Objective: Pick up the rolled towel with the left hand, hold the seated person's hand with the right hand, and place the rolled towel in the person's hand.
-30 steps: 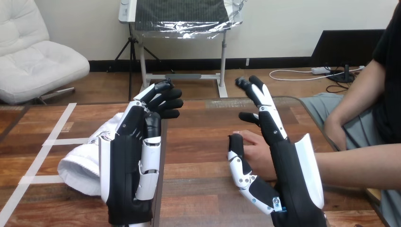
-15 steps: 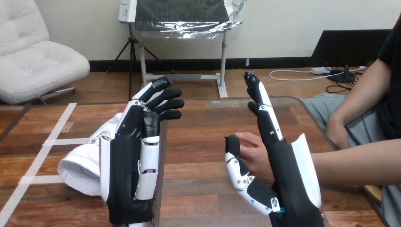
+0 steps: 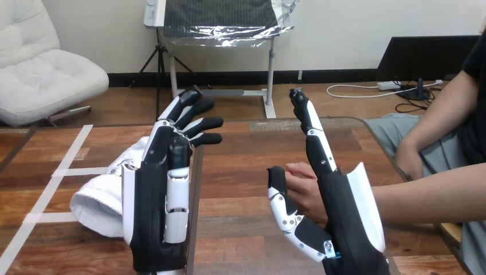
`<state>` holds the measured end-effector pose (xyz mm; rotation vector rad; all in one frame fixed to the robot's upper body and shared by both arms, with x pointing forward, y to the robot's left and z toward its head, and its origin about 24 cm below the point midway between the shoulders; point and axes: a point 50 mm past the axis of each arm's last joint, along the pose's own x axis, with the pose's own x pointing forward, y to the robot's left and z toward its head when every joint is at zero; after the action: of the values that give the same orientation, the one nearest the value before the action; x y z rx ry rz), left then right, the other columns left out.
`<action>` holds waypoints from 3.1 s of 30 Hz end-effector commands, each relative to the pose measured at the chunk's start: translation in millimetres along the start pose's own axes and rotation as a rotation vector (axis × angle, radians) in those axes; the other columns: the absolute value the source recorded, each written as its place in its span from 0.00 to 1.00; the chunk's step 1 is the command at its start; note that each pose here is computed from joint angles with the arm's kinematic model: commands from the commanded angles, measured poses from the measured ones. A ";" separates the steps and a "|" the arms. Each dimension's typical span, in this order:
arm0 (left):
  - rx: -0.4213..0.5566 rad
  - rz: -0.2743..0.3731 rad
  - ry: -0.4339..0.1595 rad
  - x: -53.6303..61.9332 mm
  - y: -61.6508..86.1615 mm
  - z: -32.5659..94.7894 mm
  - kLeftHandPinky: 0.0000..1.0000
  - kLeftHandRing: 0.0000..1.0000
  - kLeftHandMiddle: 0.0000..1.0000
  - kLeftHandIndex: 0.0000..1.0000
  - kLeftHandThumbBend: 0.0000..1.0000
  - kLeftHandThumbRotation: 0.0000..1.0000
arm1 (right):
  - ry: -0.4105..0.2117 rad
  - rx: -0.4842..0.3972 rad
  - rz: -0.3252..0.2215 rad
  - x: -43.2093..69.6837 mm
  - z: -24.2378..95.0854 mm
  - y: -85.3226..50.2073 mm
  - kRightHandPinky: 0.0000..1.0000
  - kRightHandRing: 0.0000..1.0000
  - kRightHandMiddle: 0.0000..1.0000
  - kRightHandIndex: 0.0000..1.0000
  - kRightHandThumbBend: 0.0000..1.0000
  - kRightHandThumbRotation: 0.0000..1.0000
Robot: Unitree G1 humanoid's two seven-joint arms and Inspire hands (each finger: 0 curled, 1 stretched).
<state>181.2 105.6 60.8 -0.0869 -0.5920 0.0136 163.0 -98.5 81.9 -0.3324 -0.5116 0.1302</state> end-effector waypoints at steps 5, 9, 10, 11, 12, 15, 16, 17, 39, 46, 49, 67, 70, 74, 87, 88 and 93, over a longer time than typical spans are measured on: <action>-0.024 -0.001 0.005 -11.7 -9.2 -0.1 0.65 0.77 0.87 0.94 0.57 1.00 | -0.074 -0.027 -0.027 14.3 8.5 -3.9 1.00 1.00 1.00 1.00 0.00 0.00; -0.019 -0.010 0.004 -12.2 -9.4 -0.8 0.66 0.78 0.88 0.95 0.60 1.00 | -0.074 -0.040 -0.019 14.4 8.2 -4.6 1.00 1.00 1.00 1.00 0.00 0.00; -0.017 -0.013 0.005 -12.4 -9.4 -0.9 0.66 0.79 0.88 0.96 0.60 1.00 | -0.074 -0.042 -0.019 14.4 8.1 -4.7 1.00 1.00 1.00 1.00 0.00 0.00; -0.016 -0.016 0.005 -12.5 -9.4 -1.0 0.66 0.79 0.88 0.96 0.61 1.00 | -0.073 -0.044 -0.019 14.4 8.1 -4.8 1.00 1.00 1.00 1.00 0.00 0.00; -0.011 -0.020 0.006 -12.5 -9.4 -1.1 0.66 0.79 0.89 0.96 0.61 1.00 | -0.072 -0.043 -0.017 14.4 8.0 -4.8 1.00 1.00 1.00 1.00 0.00 0.00; -0.001 -0.029 0.009 -12.6 -9.4 -1.2 0.66 0.80 0.89 0.97 0.62 1.00 | -0.069 -0.043 -0.010 14.3 7.9 -5.2 1.00 1.00 1.00 1.00 0.00 0.00; 0.004 -0.033 0.010 -12.6 -9.3 -1.2 0.67 0.80 0.90 0.98 0.63 1.00 | -0.069 -0.044 -0.008 14.3 7.9 -5.3 1.00 1.00 1.00 1.00 0.00 0.00; 0.007 -0.035 0.011 -12.6 -9.3 -1.2 0.67 0.80 0.90 0.98 0.63 1.00 | -0.068 -0.045 -0.006 14.3 7.8 -5.4 1.00 1.00 1.00 1.00 0.00 0.00; 0.655 -0.131 -0.017 3.9 12.1 2.2 0.79 0.89 0.93 0.95 0.71 0.33 | -0.070 -0.066 0.016 13.9 6.0 -6.8 1.00 1.00 1.00 1.00 0.00 0.00; 0.908 -0.124 -0.025 12.5 19.6 -0.4 0.77 0.89 0.93 0.94 0.78 0.31 | -0.074 -0.074 0.018 14.3 5.6 -6.8 1.00 1.00 1.00 1.00 0.00 0.00; 0.995 -0.121 -0.020 16.7 22.4 -1.7 0.78 0.90 0.94 0.94 0.79 0.32 | -0.073 -0.078 0.022 14.2 5.5 -6.8 1.00 1.00 1.00 1.00 0.00 0.00; 1.425 -0.119 0.063 49.6 44.7 -22.1 0.88 0.91 0.91 0.89 0.89 0.41 | -0.065 -0.090 0.033 14.6 3.6 -7.4 1.00 1.00 1.00 1.00 0.00 0.00; 1.470 -0.120 0.082 55.6 48.8 -25.7 0.89 0.92 0.92 0.89 0.91 0.42 | -0.065 -0.092 0.034 14.7 3.5 -7.6 1.00 1.00 1.00 1.00 0.00 0.00; 1.502 -0.119 0.108 62.7 53.9 -30.9 0.89 0.92 0.92 0.89 0.92 0.42 | -0.059 -0.096 0.039 14.6 3.3 -7.9 1.00 1.00 1.00 1.00 0.00 0.00; 1.598 -0.110 0.203 88.3 72.5 -54.3 0.98 0.96 0.96 0.92 0.89 0.47 | -0.059 -0.103 0.036 15.2 2.2 -8.2 1.00 1.00 1.00 1.00 0.00 0.00; 1.601 -0.111 0.210 90.1 73.7 -55.9 0.98 0.97 0.96 0.93 0.89 0.47 | -0.058 -0.104 0.036 15.2 2.3 -8.3 1.00 1.00 1.00 1.00 0.00 0.00; 1.621 -0.122 0.261 99.6 80.0 -65.1 1.00 0.99 0.97 0.94 0.88 0.50 | -0.054 -0.105 0.042 15.3 2.5 -8.4 1.00 1.00 1.00 1.00 0.00 0.00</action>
<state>264.6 158.7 44.5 1.4296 -0.2773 0.2621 165.5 -107.7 51.3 -0.4556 -0.3229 0.1692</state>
